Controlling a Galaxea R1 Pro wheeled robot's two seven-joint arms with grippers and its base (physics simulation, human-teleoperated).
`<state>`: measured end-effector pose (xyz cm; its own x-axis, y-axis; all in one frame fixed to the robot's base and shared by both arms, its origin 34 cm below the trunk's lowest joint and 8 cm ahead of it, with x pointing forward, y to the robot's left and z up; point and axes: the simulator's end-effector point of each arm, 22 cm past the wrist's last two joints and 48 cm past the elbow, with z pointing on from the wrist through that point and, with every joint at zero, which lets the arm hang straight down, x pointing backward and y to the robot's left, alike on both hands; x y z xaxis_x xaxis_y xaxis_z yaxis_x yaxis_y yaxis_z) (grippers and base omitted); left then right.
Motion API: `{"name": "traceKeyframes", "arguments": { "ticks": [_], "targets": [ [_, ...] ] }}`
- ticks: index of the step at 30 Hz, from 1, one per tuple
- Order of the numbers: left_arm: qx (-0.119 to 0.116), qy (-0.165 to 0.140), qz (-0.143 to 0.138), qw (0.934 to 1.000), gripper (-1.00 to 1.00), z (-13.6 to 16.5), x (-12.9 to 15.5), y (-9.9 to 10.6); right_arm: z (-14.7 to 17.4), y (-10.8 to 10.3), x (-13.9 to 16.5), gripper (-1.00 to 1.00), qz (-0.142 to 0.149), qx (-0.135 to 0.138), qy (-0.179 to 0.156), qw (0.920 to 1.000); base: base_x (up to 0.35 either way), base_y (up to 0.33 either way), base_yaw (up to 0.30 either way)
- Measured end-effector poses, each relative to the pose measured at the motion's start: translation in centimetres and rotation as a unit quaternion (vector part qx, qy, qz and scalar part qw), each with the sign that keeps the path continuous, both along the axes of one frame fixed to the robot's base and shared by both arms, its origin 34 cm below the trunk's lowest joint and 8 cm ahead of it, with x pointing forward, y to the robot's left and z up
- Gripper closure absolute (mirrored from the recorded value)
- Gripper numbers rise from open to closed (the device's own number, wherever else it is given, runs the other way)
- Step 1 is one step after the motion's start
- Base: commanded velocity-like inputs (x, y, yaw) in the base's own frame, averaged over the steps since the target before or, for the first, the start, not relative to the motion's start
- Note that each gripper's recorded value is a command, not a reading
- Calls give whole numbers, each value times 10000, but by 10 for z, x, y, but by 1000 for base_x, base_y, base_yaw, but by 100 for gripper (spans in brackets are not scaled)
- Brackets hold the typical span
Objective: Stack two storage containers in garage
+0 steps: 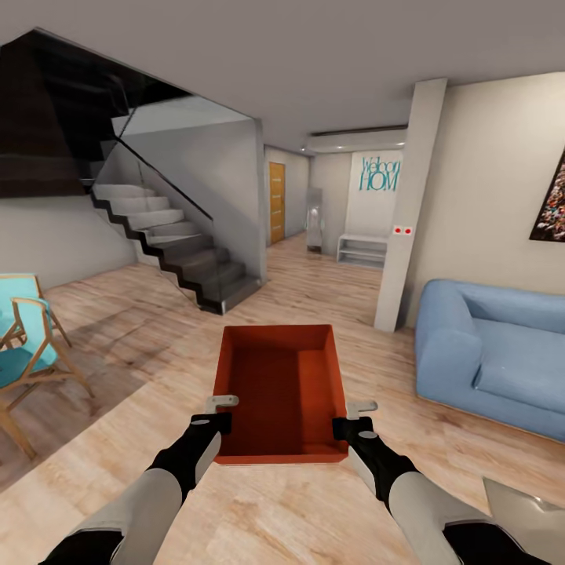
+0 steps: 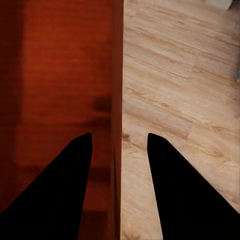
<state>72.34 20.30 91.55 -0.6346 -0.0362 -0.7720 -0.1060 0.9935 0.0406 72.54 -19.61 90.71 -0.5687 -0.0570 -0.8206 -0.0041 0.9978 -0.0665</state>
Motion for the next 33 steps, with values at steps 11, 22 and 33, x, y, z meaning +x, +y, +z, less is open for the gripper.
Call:
{"name": "traceKeyframes", "arguments": {
  "ticks": [11,22,33],
  "targets": [
    [3,38,1,10000,100,-1,-1,0,-1,0,-1,100,4,2,35,10000,322,0,-1],
    [1,-3,1,10000,100,0,0,0,0,0,0,100,0,1,-3,10000,322,0,0],
    [1,0,0,10000,100,0,0,0,0,0,0,100,0,2,-1,10000,322,0,0]
  ]
}}
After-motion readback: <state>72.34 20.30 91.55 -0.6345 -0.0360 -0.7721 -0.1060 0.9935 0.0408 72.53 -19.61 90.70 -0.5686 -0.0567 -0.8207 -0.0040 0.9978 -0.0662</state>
